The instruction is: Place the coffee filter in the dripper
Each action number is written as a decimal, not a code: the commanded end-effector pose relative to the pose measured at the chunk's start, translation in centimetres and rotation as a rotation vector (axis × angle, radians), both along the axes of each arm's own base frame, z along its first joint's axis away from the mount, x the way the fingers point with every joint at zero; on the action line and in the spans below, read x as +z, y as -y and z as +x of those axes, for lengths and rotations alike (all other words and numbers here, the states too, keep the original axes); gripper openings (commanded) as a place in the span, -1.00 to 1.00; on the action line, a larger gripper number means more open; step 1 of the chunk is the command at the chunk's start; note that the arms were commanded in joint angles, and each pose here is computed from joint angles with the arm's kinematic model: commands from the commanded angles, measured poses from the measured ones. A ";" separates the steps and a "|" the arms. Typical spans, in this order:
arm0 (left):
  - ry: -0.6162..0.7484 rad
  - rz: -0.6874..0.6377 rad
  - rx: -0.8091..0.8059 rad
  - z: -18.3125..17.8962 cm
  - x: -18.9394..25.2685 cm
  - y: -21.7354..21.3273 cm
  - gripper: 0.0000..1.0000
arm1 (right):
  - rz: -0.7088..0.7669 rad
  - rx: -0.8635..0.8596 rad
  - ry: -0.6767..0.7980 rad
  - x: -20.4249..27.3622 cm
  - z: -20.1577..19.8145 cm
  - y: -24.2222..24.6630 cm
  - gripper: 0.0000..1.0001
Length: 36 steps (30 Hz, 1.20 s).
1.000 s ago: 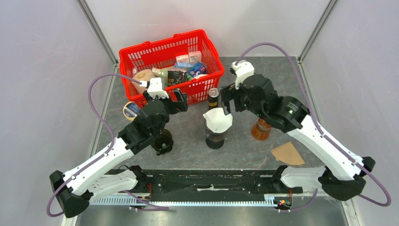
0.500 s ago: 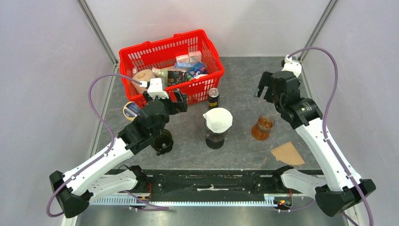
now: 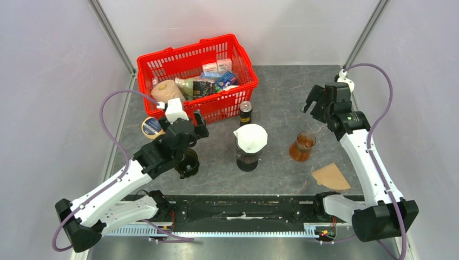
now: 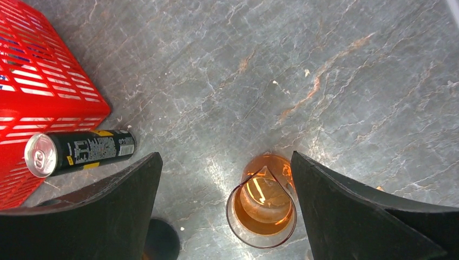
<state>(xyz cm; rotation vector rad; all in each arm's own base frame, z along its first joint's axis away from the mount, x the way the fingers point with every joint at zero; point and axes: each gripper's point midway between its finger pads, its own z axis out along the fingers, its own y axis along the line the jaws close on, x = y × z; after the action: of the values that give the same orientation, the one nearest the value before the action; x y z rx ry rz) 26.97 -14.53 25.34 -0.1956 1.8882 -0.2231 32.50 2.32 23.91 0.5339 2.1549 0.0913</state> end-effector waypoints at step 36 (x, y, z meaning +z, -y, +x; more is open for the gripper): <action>-0.425 -0.042 0.402 -8.3 -15.0 -9.6 0.63 | 0.098 0.093 0.011 -1.2 0.8 -2.0 0.92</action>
<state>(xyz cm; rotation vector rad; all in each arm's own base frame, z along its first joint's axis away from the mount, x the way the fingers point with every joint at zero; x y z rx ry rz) 16.83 -4.89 10.30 -0.6150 2.2971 0.1041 32.84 4.19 22.06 0.4874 2.2061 0.2228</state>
